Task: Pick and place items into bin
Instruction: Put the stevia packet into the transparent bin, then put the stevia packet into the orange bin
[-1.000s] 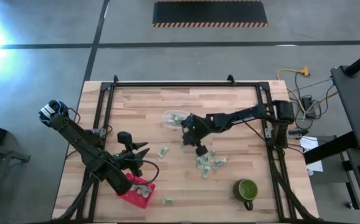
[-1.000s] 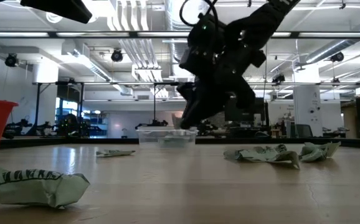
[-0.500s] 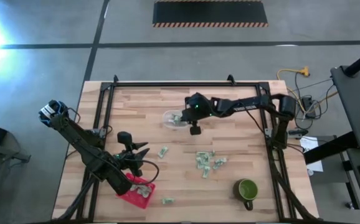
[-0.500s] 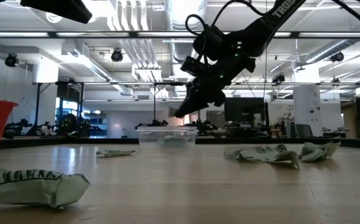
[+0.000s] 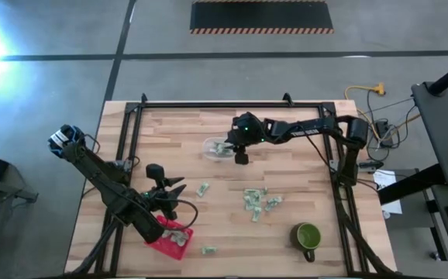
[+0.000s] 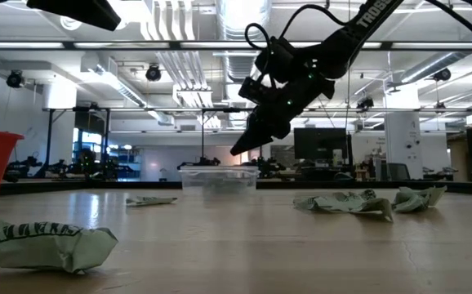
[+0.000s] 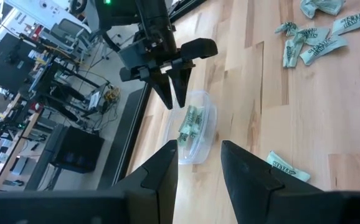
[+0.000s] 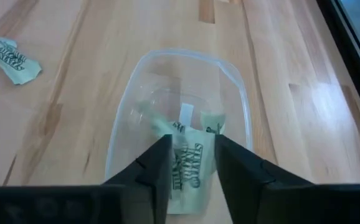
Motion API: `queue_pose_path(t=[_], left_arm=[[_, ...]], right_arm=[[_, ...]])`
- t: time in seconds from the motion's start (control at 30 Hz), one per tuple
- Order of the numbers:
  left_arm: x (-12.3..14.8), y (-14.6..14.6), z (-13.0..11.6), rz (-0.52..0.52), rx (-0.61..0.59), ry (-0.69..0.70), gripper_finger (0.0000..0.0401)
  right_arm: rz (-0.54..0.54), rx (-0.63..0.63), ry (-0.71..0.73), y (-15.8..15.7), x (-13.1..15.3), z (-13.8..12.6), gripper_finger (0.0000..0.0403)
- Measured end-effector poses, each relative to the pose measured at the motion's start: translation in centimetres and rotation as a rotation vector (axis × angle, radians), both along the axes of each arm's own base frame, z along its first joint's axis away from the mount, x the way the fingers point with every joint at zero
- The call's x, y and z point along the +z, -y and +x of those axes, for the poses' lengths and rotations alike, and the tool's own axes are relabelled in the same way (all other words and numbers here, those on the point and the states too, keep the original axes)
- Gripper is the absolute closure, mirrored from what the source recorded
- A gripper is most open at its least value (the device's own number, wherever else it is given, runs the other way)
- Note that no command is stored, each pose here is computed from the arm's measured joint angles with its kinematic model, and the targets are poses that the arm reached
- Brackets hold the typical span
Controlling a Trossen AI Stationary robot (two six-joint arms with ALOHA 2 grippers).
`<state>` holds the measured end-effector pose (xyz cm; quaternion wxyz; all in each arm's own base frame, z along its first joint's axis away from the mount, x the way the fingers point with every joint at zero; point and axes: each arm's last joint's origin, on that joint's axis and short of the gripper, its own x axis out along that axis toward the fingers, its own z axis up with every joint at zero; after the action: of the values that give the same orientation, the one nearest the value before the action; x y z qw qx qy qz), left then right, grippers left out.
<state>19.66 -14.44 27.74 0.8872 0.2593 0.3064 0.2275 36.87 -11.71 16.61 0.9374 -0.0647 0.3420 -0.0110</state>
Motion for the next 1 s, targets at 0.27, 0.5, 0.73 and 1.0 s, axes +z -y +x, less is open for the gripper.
queue_pose_path(t=[0.27,0.5,0.73,1.0], left_arm=[[-0.8,0.1,0.1,-0.024,0.005,0.025,0.0295],[-1.3,-0.5,1.6,-0.115,0.049,0.087,0.0295],[-2.3,-1.9,3.3,-0.229,0.078,-0.027,0.0295],[-2.3,-3.7,5.8,-0.453,0.090,0.002,0.0295]], right_arm=[[-0.023,0.031,-0.037,-0.2,0.8,-0.7,0.0227],[0.002,0.019,-0.051,-1.1,3.8,-2.8,0.0211],[-0.002,0.020,-0.013,-2.5,5.8,-6.4,0.0211],[0.004,-0.005,0.074,-4.3,7.3,-11.8,0.0211]])
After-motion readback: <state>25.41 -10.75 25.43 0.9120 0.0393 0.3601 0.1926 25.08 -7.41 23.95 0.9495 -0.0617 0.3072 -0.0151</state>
